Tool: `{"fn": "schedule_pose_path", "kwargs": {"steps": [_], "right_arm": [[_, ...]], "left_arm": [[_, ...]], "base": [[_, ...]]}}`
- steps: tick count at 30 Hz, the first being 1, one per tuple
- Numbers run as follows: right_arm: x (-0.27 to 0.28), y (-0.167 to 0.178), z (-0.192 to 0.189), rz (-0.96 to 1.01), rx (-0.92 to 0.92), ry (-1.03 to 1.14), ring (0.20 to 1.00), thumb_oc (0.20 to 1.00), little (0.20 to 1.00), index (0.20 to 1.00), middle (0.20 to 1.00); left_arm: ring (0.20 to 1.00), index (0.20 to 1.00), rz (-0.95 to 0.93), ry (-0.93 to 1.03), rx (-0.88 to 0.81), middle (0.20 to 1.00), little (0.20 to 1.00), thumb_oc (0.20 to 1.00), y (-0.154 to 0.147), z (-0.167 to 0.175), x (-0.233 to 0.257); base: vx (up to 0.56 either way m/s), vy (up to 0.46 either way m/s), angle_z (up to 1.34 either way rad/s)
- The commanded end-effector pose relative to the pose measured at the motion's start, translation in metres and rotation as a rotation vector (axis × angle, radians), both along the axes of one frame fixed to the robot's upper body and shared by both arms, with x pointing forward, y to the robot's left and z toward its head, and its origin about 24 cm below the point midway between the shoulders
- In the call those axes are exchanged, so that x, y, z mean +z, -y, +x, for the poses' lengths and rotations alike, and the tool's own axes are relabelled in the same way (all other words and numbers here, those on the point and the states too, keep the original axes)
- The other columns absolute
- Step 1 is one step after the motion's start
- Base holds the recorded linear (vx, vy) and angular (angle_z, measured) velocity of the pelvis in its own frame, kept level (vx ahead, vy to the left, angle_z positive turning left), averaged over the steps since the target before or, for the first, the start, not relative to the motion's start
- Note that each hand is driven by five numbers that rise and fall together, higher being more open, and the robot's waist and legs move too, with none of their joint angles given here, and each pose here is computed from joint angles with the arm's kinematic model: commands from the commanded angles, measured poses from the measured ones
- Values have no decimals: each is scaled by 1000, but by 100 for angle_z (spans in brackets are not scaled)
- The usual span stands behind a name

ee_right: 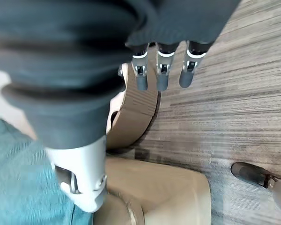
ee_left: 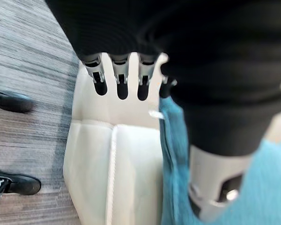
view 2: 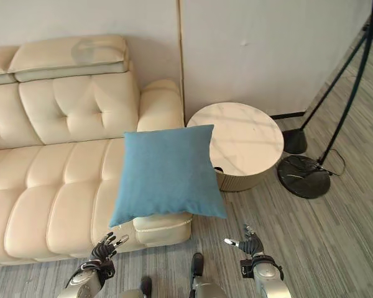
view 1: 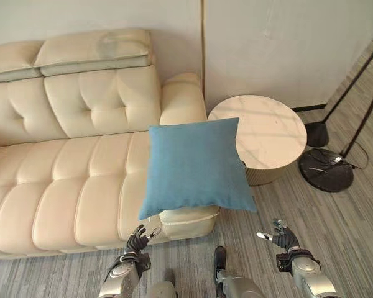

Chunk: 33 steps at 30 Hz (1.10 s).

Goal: Pick up all the scattered cushions and arrange them neatly on the sofa.

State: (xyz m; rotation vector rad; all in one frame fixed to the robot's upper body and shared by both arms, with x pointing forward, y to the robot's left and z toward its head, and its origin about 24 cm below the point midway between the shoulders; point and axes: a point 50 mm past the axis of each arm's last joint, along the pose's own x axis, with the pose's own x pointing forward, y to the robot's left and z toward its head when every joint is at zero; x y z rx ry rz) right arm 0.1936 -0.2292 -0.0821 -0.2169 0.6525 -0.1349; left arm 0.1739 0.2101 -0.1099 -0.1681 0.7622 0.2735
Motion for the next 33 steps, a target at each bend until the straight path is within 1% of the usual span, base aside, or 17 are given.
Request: {"fn": "schedule_pose_path", "kwargs": {"steps": [1,6,10,14,15,16,17,19,22,23,25,26,27,28,31,32,33], "right_arm": [[8,17,-2,-47,-47,42,1000,1000,1000,1000,1000],[10,25,-4,-79,-68,45,1000,1000,1000,1000,1000],[15,32,-3,-86,-120,66,1000,1000,1000,1000,1000],[27,40,6,-120,-130,108,1000,1000,1000,1000,1000],[41,50,17,-160,-128,154,1000,1000,1000,1000,1000],[49,54,23,-181,-124,179,1000,1000,1000,1000,1000],[49,54,23,-181,-124,179,1000,1000,1000,1000,1000],[68,65,37,-241,-101,233,1000,1000,1000,1000,1000],[89,70,55,-281,-72,294,1000,1000,1000,1000,1000],[89,70,55,-281,-72,295,1000,1000,1000,1000,1000],[98,66,67,-286,-27,316,1000,1000,1000,1000,1000],[103,56,78,-285,24,329,1000,1000,1000,1000,1000],[105,38,91,-264,80,338,1000,1000,1000,1000,1000],[105,38,91,-264,80,338,1000,1000,1000,1000,1000],[107,3,110,-211,156,368,1000,1000,1000,1000,1000],[118,-21,128,-190,209,407,1000,1000,1000,1000,1000],[118,-21,128,-190,210,408,1000,1000,1000,1000,1000]], "left_arm": [[1000,1000,66,60,2,1000,1000,1000,-18,3,11],[1000,1000,100,63,-11,1000,1000,1000,-26,-2,14],[1000,1000,173,102,43,1000,1000,1000,-54,6,28],[1000,1000,227,163,77,1000,1000,1000,-73,23,45],[1000,1000,268,198,55,1000,1000,1000,-80,38,57],[1000,1000,289,221,52,1000,1000,1000,-84,46,64],[1000,1000,289,222,52,1000,1000,1000,-84,46,64],[1000,1000,328,312,63,1000,1000,1000,-95,69,88],[1000,1000,337,362,66,1000,1000,1000,-98,83,103],[1000,1000,337,363,66,1000,1000,1000,-98,83,103],[1000,1000,342,366,41,1000,1000,1000,-96,92,107],[1000,1000,317,351,20,1000,1000,1000,-89,98,104],[1000,1000,284,332,-6,1000,1000,1000,-76,106,99],[1000,1000,285,333,-6,1000,1000,1000,-76,106,99],[1000,1000,242,315,-37,1000,1000,1000,-56,119,95],[1000,1000,238,324,-45,1000,1000,1000,-49,133,102],[1000,1000,238,325,-45,1000,1000,1000,-49,133,102]], "base": [[136,219,-9],[113,237,-3],[67,205,-2],[82,98,-4],[119,70,-3],[86,41,1],[45,22,-5],[91,16,-19],[66,1,-12],[81,-11,-8],[76,-24,-14],[78,-44,-11],[51,-37,-5],[12,-30,-2],[-76,-31,-3],[-155,-39,-8],[-182,-41,-11]]}}
